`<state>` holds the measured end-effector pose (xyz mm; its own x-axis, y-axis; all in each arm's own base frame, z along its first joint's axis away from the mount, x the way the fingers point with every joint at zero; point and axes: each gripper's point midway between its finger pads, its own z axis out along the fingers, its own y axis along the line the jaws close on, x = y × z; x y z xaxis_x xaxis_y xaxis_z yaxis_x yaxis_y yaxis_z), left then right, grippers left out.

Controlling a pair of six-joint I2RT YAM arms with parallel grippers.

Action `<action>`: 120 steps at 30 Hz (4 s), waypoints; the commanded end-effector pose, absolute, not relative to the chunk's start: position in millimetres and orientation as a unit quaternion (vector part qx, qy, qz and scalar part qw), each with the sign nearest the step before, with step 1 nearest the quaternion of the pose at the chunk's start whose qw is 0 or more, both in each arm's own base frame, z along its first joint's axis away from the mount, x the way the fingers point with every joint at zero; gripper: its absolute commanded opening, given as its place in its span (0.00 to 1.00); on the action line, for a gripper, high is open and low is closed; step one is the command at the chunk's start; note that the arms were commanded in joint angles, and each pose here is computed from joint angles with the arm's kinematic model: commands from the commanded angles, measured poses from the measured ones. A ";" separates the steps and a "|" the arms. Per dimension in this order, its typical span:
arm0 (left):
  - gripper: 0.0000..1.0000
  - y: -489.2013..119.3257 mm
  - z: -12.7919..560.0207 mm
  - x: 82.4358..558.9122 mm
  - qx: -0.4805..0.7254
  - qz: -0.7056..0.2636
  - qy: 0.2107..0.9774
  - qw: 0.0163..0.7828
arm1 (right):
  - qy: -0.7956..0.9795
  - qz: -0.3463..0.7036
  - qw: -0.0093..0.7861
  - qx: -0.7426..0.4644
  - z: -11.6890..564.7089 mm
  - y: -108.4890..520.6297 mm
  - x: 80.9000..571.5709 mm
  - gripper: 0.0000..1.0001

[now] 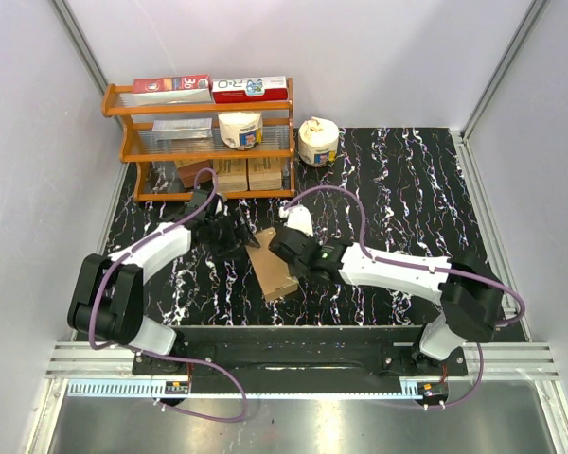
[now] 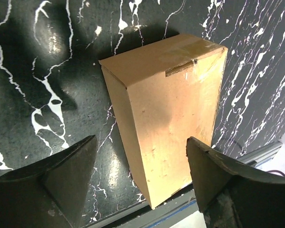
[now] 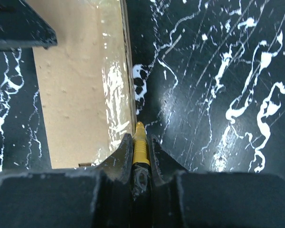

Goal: Unpack the express box

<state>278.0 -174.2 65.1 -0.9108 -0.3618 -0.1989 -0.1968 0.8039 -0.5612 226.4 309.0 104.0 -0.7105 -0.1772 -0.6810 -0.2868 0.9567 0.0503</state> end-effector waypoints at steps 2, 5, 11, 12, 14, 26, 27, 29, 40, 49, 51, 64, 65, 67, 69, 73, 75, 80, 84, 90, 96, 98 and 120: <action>0.75 -155.3 80.2 287.2 -0.152 -0.237 0.937 0.206 | 0.902 0.114 0.391 -0.142 132.6 341.9 244.7 0.00; 0.66 -135.4 80.2 288.1 -0.181 -0.189 0.938 0.228 | 0.900 0.149 0.374 -0.168 133.3 354.5 234.9 0.00; 0.57 -92.8 84.1 285.9 -0.241 -0.085 0.931 0.261 | 0.882 0.243 0.336 -0.223 139.5 382.6 209.1 0.00; 0.57 -89.7 85.2 286.0 -0.243 -0.078 0.930 0.264 | 0.883 0.240 0.335 -0.223 138.1 382.3 209.6 0.00; 0.56 -84.9 84.8 283.1 -0.242 -0.064 0.932 0.262 | 0.888 0.206 0.355 -0.209 140.3 373.5 220.9 0.00; 0.24 -67.5 92.7 206.1 -0.210 -0.042 0.957 0.197 | 0.869 0.110 0.451 -0.168 199.0 346.7 289.8 0.00; 0.22 -67.2 92.6 196.1 -0.210 -0.042 0.959 0.184 | 0.870 0.112 0.451 -0.165 198.1 348.6 298.5 0.00; 0.13 -70.8 86.0 182.6 -0.218 -0.051 0.961 0.161 | 0.869 0.133 0.449 -0.159 196.5 358.3 322.8 0.00; 0.00 -116.8 60.9 153.8 -0.160 -0.106 0.980 0.057 | 0.879 0.153 0.407 -0.196 148.5 398.0 383.2 0.00; 0.00 -144.1 48.8 145.1 -0.124 -0.141 0.982 0.028 | 0.889 0.174 0.358 -0.226 121.8 406.5 368.5 0.00; 0.00 -154.6 49.9 147.7 -0.114 -0.166 0.979 0.024 | 0.892 0.175 0.348 -0.229 117.6 402.9 361.6 0.00; 0.12 -174.5 44.5 169.3 -0.093 -0.194 0.976 0.022 | 0.911 0.172 0.320 -0.195 120.5 366.5 325.7 0.00; 0.14 -174.2 43.9 172.3 -0.096 -0.190 0.977 0.024 | 0.913 0.169 0.320 -0.190 121.4 362.3 323.8 0.00; 0.15 -175.0 46.6 182.7 -0.101 -0.185 0.977 0.038 | 0.917 0.159 0.322 -0.172 124.7 350.3 318.9 0.00; 0.17 -177.8 46.9 191.9 -0.104 -0.182 0.977 0.045 | 0.920 0.148 0.326 -0.158 128.0 338.5 314.3 0.00; 0.18 -164.7 49.4 194.8 -0.111 -0.138 0.983 0.049 | 0.924 0.142 0.328 -0.135 132.6 324.0 306.4 0.00; 0.19 -157.1 55.6 191.5 -0.108 -0.124 0.985 0.055 | 0.924 0.141 0.330 -0.131 133.2 321.0 304.9 0.00; 0.28 -138.3 77.8 151.9 -0.081 -0.114 0.990 0.030 | 0.924 0.139 0.333 -0.127 133.3 324.4 309.9 0.00; 0.25 -135.2 79.9 124.3 -0.073 -0.134 0.988 0.013 | 0.922 0.133 0.340 -0.131 134.0 327.6 316.7 0.00; 0.05 -161.8 75.4 90.5 -0.019 -0.193 0.980 -0.030 | 0.918 0.130 0.346 -0.143 131.2 338.1 328.8 0.00; 0.00 -180.7 60.6 73.3 0.025 -0.192 0.979 -0.066 | 0.917 0.136 0.345 -0.146 126.8 346.4 332.3 0.00; 0.00 -187.2 56.1 76.6 0.022 -0.199 0.978 -0.062 | 0.919 0.142 0.336 -0.150 121.5 349.1 329.6 0.00; 0.07 -178.1 54.1 196.7 -0.071 -0.145 0.985 0.056 | 0.948 0.147 0.269 -0.082 110.2 302.1 269.5 0.00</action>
